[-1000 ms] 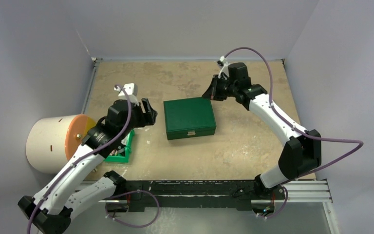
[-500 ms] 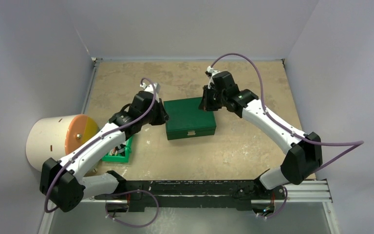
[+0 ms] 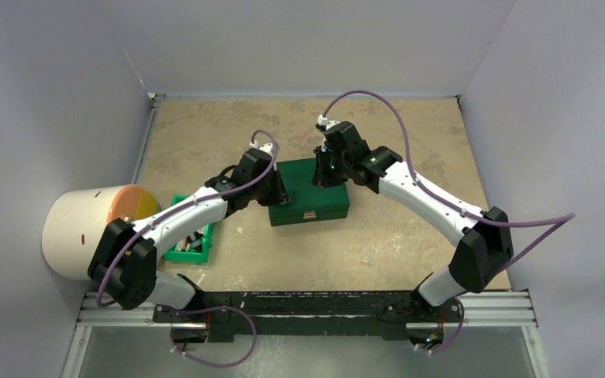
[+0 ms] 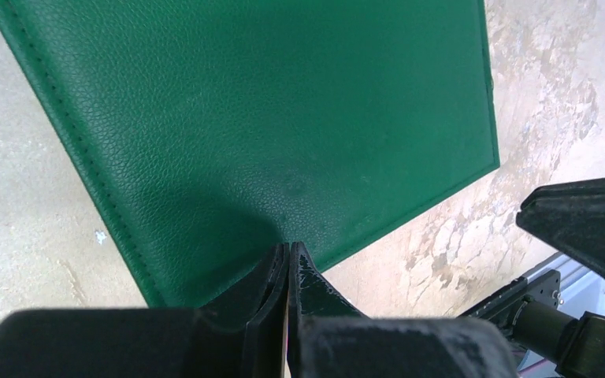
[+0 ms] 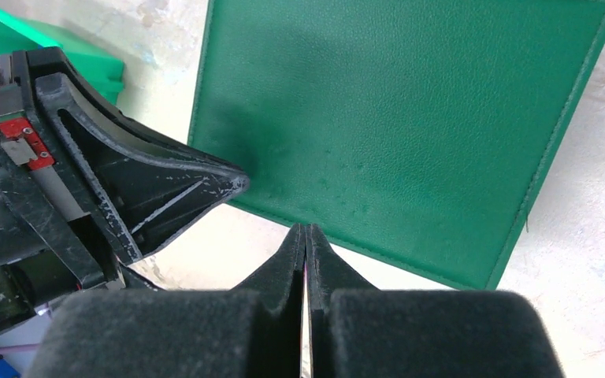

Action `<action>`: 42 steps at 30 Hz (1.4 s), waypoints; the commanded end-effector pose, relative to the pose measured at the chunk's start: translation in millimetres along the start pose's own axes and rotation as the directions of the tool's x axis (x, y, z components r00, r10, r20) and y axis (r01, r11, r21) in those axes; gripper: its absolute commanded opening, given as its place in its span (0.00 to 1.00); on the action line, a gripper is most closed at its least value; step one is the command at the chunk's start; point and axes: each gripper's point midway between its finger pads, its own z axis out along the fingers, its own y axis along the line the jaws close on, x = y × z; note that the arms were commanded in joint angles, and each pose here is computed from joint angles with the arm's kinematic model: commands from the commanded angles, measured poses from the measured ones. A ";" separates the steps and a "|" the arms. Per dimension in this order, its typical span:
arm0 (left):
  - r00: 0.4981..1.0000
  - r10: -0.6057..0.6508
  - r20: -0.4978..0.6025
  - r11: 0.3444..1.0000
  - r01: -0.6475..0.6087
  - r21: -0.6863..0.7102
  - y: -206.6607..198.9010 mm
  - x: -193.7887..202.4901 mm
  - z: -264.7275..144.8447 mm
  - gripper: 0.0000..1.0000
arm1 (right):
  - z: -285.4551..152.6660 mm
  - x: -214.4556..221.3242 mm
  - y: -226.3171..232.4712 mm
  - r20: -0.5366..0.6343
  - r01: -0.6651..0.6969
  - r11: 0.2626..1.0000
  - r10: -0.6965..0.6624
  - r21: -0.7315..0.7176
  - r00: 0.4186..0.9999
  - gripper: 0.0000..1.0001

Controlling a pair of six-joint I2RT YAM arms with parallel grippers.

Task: Organize the mixed jewelry

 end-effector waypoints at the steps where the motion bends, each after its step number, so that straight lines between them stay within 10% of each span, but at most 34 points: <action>1: 1.000 -0.015 0.006 0.998 0.015 0.063 -14.4 -2.4 7.6 0.00 | 2.0 -5.7 2.2 0.015 0.009 1.000 -0.010 0.021 1.000 0.00; 42: 0.991 -0.006 -0.131 0.989 -0.014 -0.148 51.0 61.2 20.3 0.00 | 70.0 139.0 -67.8 -0.330 0.052 0.962 0.041 0.267 0.943 0.00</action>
